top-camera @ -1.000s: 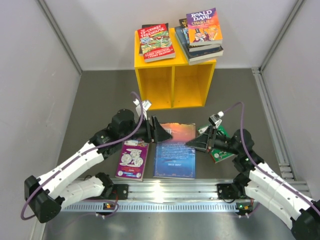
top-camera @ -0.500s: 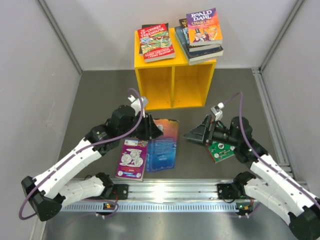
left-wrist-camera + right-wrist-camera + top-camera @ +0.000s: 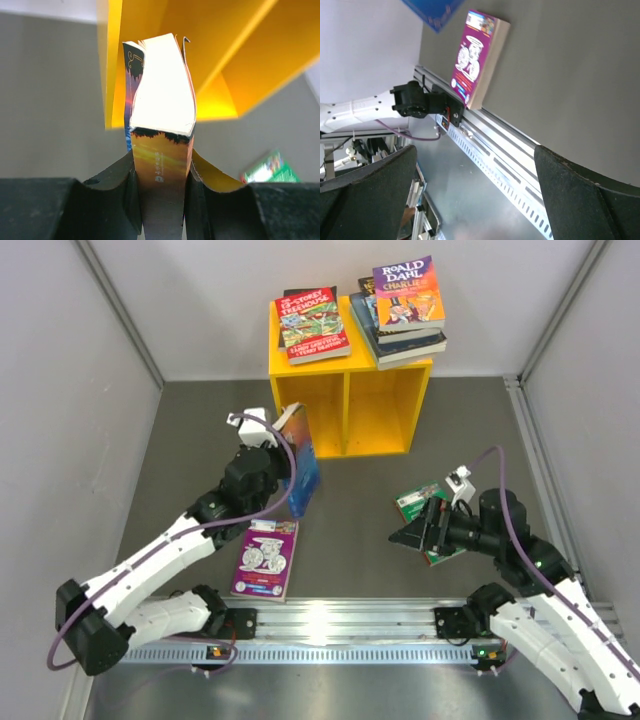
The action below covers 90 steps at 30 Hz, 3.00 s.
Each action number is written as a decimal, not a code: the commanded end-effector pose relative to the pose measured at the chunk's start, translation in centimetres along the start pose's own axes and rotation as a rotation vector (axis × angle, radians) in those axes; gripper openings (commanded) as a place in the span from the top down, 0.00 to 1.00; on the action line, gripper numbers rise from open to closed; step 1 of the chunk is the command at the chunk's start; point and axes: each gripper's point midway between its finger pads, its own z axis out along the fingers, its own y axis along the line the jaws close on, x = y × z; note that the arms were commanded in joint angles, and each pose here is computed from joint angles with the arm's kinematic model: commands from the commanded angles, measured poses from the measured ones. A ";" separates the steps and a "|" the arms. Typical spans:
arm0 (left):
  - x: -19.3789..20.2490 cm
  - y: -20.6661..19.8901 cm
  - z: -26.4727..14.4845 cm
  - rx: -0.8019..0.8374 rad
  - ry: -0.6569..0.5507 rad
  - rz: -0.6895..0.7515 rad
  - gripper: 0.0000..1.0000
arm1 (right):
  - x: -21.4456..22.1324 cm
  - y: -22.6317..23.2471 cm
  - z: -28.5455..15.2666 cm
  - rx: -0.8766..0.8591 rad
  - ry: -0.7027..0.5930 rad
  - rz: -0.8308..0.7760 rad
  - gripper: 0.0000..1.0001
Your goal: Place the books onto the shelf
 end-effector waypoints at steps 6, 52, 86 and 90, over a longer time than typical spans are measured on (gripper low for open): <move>-11.6 -4.7 4.1 0.059 -0.506 -0.226 1.00 | 0.6 -1.6 -0.4 0.078 -0.001 0.072 0.00; -2.4 0.4 18.7 -0.024 -0.819 -0.457 1.00 | 3.3 -4.9 -3.1 0.312 0.121 0.059 0.00; 9.0 13.4 -5.4 -0.454 0.360 -0.469 0.02 | -0.3 -0.6 9.2 -0.048 0.073 0.042 0.00; 12.6 13.5 -7.8 -0.490 0.476 -0.527 0.02 | 1.8 2.1 14.2 -0.066 0.203 -0.023 0.00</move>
